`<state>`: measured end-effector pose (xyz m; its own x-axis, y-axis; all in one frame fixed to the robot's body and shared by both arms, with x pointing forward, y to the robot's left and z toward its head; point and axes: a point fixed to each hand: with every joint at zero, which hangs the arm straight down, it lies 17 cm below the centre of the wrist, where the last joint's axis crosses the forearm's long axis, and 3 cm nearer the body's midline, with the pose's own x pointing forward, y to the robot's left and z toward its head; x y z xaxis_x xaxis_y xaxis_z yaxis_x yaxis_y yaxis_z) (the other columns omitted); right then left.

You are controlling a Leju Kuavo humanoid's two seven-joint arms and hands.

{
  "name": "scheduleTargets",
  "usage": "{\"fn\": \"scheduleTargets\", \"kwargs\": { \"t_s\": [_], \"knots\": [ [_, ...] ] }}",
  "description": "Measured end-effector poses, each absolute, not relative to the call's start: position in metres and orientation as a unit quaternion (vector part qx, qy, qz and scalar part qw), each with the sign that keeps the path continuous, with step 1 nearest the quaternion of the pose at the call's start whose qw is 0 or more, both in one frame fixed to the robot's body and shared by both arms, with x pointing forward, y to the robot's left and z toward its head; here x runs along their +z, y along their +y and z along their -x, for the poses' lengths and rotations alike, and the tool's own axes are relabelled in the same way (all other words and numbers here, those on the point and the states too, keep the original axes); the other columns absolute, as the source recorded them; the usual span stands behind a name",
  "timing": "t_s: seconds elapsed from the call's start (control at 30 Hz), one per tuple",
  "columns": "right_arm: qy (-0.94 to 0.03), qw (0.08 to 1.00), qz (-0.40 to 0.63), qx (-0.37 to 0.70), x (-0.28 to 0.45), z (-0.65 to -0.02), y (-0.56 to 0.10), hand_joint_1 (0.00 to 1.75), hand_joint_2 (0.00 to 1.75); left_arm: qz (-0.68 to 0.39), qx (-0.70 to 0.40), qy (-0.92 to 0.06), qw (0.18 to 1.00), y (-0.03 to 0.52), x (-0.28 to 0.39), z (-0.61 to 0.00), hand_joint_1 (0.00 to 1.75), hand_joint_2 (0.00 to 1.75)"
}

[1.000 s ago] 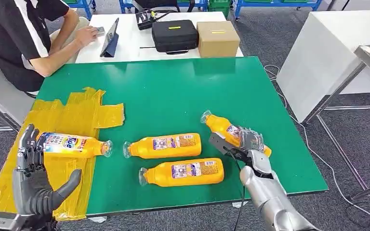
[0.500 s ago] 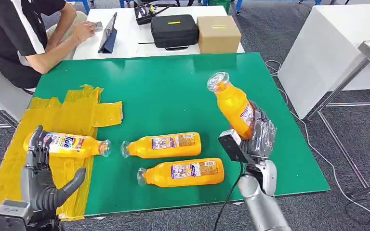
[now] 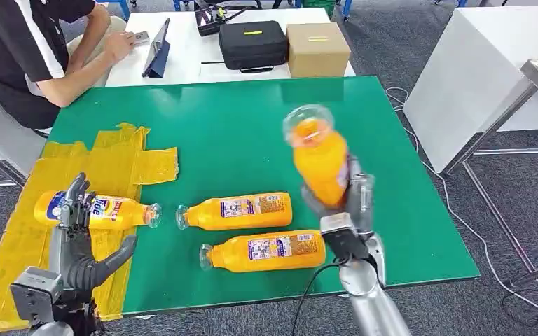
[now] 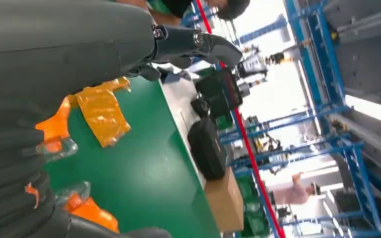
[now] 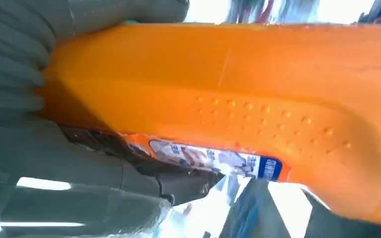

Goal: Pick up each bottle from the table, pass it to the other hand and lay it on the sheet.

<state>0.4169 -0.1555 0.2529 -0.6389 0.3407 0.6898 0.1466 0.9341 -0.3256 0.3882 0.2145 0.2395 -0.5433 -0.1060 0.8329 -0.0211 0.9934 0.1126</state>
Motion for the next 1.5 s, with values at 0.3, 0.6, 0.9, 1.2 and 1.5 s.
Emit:
{"fn": "scheduleTargets", "kwargs": {
  "t_s": [0.3,0.6,0.9,1.2,1.5],
  "knots": [
    [-0.883,0.420,0.019,0.208,0.231,-0.408,-0.058,1.75,1.75,0.001,-0.109,-0.873,0.476,0.164,0.238,-0.391,0.00,1.75],
    [-0.854,0.451,-0.043,0.257,0.198,-0.405,0.000,1.75,1.75,0.035,-0.133,-0.872,0.469,0.129,0.241,-0.382,0.00,1.75],
    [-0.841,0.463,-0.039,0.276,0.179,-0.401,0.016,1.75,1.75,0.065,-0.129,-0.865,0.480,0.118,0.240,-0.379,0.00,1.75],
    [-0.839,0.459,-0.035,0.290,0.174,-0.393,0.029,1.75,1.75,0.128,-0.117,-0.852,0.494,0.102,0.240,-0.374,0.00,1.75],
    [-0.845,0.454,-0.019,0.283,0.176,-0.393,0.028,1.75,1.75,0.198,-0.091,-0.828,0.517,0.089,0.236,-0.373,0.00,1.75]
  ]
}}
